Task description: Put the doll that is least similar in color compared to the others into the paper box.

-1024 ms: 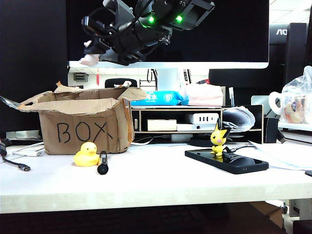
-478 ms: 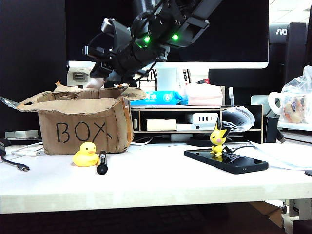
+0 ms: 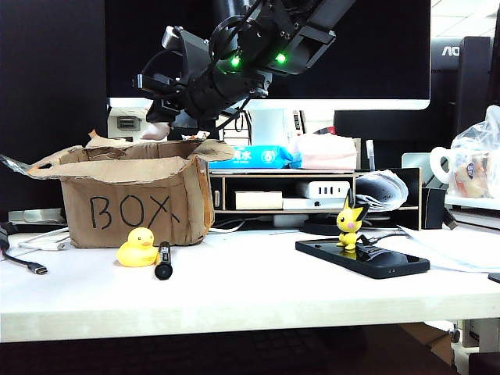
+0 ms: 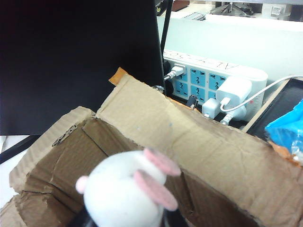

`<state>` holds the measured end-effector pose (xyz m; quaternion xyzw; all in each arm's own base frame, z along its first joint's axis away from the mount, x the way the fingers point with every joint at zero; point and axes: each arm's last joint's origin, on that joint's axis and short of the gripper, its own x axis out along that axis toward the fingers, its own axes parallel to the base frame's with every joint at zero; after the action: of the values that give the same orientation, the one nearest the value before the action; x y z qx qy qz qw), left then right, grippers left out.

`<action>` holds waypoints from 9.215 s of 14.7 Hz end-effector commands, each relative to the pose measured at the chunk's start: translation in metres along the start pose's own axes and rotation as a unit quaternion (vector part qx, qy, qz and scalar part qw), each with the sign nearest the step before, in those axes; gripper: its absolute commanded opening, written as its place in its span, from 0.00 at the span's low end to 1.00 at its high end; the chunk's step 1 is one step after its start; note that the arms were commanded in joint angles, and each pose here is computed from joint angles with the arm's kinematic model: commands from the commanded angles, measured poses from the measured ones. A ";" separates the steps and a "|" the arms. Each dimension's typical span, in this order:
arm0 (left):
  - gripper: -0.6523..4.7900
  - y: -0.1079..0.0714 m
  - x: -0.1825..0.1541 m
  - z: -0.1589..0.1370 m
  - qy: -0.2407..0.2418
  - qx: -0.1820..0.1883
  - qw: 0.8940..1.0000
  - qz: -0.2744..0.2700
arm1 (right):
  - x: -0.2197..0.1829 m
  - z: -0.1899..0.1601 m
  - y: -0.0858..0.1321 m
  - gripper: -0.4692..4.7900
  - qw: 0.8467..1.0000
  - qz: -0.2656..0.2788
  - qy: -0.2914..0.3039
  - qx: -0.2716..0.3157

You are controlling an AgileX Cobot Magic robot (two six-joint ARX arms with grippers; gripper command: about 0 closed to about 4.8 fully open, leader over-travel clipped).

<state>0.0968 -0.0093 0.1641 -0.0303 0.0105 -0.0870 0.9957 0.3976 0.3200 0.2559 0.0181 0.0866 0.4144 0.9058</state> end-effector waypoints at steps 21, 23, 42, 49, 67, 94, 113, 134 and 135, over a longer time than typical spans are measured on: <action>0.11 0.000 0.000 0.001 -0.003 0.001 1.000 -0.002 | -0.075 0.045 0.027 0.08 0.975 0.016 0.210 -0.068; 0.11 0.000 0.000 0.001 -0.003 0.001 1.000 -0.002 | -0.092 0.042 0.034 0.08 0.963 0.033 0.257 -0.077; 0.11 0.007 -0.001 0.001 -0.003 0.000 0.999 0.036 | -0.400 -0.016 0.076 0.08 0.997 -0.079 0.015 0.005; 0.11 0.011 -0.002 0.001 -0.004 -0.001 0.998 0.056 | -0.454 -0.017 0.086 0.08 0.995 -0.067 -0.075 -0.004; 0.11 0.011 -0.002 0.001 -0.004 -0.001 0.998 0.056 | -0.486 -0.031 0.087 0.08 0.981 -0.144 -0.127 -0.007; 0.11 0.011 -0.002 0.001 -0.004 -0.001 0.998 0.056 | -0.425 -0.172 0.016 0.08 0.913 -0.389 0.078 0.100; 0.11 0.011 -0.002 0.001 -0.004 -0.001 0.998 0.056 | -0.423 -0.172 0.014 0.08 0.915 -0.386 0.066 0.095; 0.11 0.011 -0.002 0.001 -0.004 -0.001 0.998 0.055 | -0.418 -0.156 0.007 0.08 0.917 -0.388 -0.088 0.021; 0.11 0.011 -0.002 0.001 -0.004 -0.001 0.998 0.055 | -0.418 -0.156 0.007 0.08 0.917 -0.388 -0.088 0.021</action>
<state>0.0972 0.0018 0.1633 -0.0312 0.0132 -0.0307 0.9990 0.0971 0.0038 0.1629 0.0395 0.0187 0.0265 0.9987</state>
